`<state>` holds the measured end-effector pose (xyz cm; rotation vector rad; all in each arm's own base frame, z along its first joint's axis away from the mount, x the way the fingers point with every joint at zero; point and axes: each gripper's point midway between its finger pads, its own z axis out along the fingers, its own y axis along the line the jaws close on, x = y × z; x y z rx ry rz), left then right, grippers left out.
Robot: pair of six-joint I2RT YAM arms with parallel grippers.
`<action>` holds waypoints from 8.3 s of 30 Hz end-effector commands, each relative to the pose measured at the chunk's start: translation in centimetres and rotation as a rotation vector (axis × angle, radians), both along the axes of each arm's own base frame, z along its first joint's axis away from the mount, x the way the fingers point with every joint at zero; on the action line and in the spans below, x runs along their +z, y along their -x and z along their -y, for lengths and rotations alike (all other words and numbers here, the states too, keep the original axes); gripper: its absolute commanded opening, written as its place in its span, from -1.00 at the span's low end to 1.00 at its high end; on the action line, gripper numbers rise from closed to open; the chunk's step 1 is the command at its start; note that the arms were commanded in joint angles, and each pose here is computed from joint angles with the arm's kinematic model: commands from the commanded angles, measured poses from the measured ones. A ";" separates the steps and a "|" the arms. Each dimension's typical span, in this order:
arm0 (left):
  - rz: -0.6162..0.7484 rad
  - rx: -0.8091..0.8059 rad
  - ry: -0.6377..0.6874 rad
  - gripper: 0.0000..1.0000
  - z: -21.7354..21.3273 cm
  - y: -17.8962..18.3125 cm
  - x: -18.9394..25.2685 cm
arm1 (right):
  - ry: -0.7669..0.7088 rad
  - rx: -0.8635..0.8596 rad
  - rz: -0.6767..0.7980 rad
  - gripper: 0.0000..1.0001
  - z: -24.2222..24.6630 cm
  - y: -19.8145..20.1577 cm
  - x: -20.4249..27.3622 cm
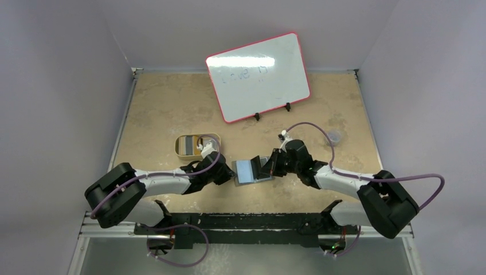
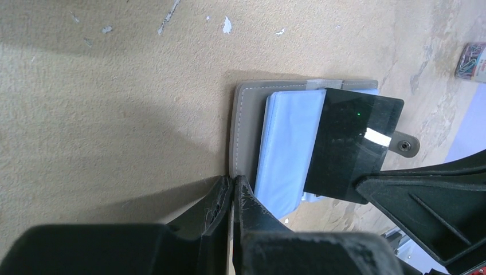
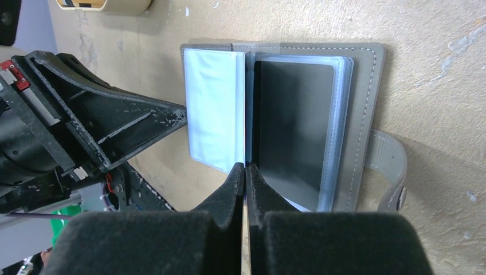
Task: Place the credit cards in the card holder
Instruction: Insert the credit card into the card holder.
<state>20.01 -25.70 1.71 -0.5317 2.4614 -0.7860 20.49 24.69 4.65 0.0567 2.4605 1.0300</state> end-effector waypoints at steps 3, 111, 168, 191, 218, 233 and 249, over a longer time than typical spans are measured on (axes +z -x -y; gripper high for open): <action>-0.029 0.009 -0.063 -1.00 -0.9 0.1 -1.4 | -0.053 -0.013 0.043 -1.00 -0.4 -0.3 1.7; -0.075 0.020 -0.141 -1.00 -2.1 1.1 -3.5 | -0.014 -0.036 -0.042 -1.00 0.5 0.9 -1.8; -0.018 -0.039 -0.151 -1.00 -0.9 0.6 -2.1 | 0.112 0.064 0.022 -0.24 -1.4 -2.9 -0.9; 0.018 -0.056 -0.120 -1.00 -0.1 0.0 -0.9 | 0.003 0.220 0.082 -0.32 -4.9 -1.4 0.7; 0.104 -0.091 -0.146 -1.00 0.2 -1.2 3.7 | 0.245 -0.010 0.037 -0.41 0.8 -1.9 -0.7; 0.170 -0.105 0.014 -0.69 2.2 -1.4 7.0 | 0.265 -0.046 0.004 -0.53 1.6 -1.4 -2.8; 0.170 -0.145 0.074 -0.62 3.9 -1.4 6.1 | 0.226 -0.030 0.008 -0.51 1.0 -1.2 -2.2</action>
